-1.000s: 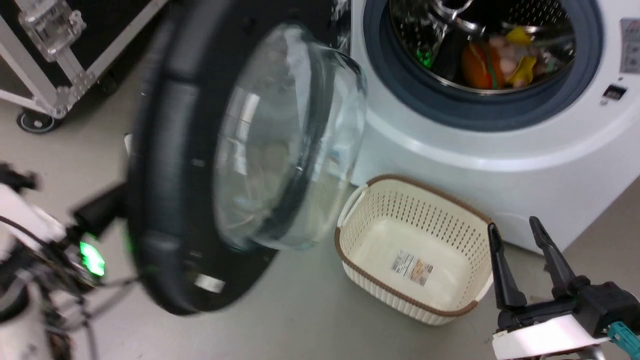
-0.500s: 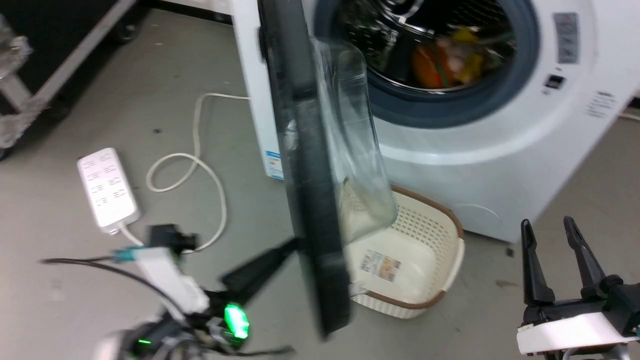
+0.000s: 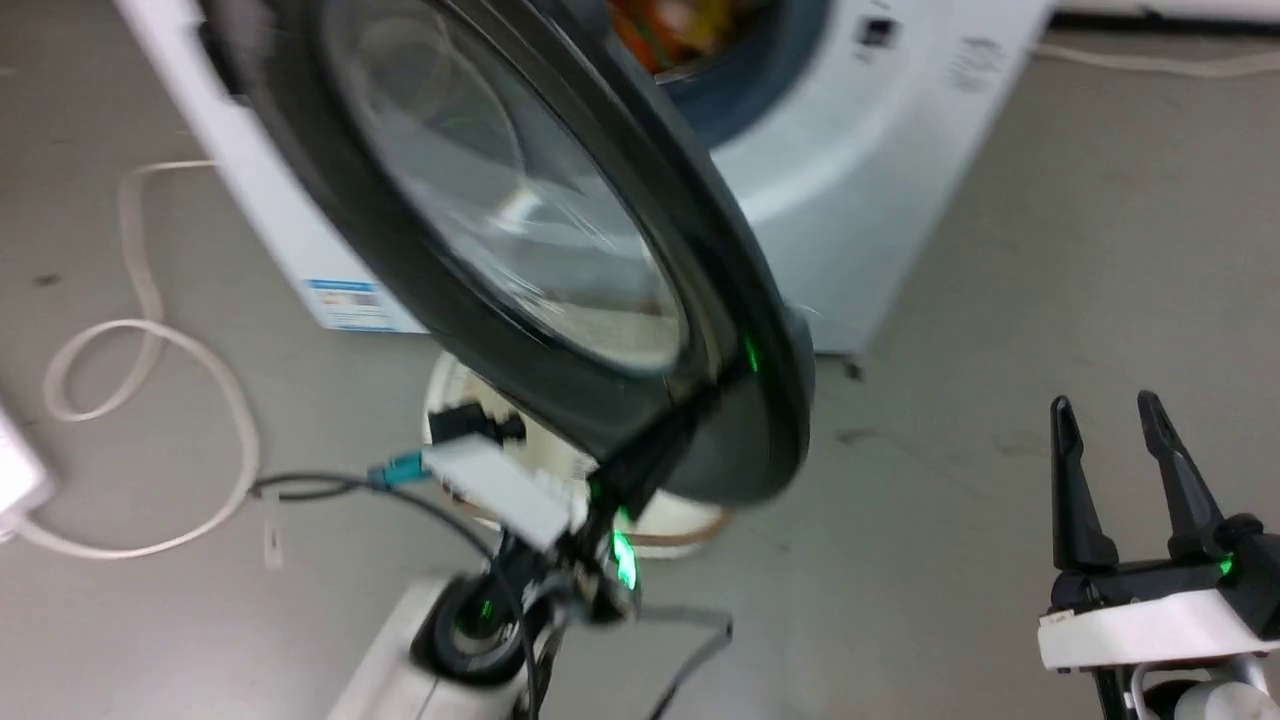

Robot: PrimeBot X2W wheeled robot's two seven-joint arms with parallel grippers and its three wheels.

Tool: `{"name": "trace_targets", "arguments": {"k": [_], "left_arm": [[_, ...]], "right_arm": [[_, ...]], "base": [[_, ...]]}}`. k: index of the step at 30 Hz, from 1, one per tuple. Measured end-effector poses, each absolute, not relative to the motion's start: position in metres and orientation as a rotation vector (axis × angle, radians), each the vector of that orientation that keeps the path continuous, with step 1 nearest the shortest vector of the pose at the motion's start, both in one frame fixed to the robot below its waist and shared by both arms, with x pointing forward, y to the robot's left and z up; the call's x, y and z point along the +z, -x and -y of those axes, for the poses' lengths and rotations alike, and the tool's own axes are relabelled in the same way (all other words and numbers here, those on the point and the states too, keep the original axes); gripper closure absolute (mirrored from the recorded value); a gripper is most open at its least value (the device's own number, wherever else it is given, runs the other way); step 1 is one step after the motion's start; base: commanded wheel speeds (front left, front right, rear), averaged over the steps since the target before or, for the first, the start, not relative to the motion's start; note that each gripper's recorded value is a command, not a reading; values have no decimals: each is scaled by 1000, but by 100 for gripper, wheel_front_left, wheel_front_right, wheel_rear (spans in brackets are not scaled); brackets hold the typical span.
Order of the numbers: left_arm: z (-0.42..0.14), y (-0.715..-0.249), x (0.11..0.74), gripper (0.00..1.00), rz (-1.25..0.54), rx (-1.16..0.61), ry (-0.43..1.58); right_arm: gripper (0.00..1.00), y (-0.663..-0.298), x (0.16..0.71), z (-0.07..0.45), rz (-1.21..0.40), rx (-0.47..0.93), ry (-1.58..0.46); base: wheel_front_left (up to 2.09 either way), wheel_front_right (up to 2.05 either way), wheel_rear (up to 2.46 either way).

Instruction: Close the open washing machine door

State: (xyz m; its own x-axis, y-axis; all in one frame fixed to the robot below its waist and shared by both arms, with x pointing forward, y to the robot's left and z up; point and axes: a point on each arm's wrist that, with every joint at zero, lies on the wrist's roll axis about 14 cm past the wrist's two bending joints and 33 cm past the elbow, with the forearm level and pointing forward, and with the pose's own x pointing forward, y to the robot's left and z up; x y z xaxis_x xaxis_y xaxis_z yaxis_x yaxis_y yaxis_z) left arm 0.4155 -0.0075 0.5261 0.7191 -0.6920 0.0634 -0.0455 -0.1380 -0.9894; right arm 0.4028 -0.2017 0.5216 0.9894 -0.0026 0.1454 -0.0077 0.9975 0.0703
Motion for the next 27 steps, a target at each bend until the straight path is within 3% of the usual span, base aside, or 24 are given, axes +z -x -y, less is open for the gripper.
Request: {"name": "trace_targets", "arguments": {"k": [14, 19, 27], "left_arm": [[81, -536, 509, 100, -536, -416, 1758], [94, -549, 510, 100, -544, -410, 1765], [75, -533, 533, 100, -468, -454, 1739]], "right_arm": [[0, -367, 498, 274, 53, -228, -46], [0, -366, 496, 280, 47, -245, -44], [0, -373, 510, 270, 98, -210, -57]], "base": [[0, 0, 0], [0, 0, 0], [0, 0, 0]]}}
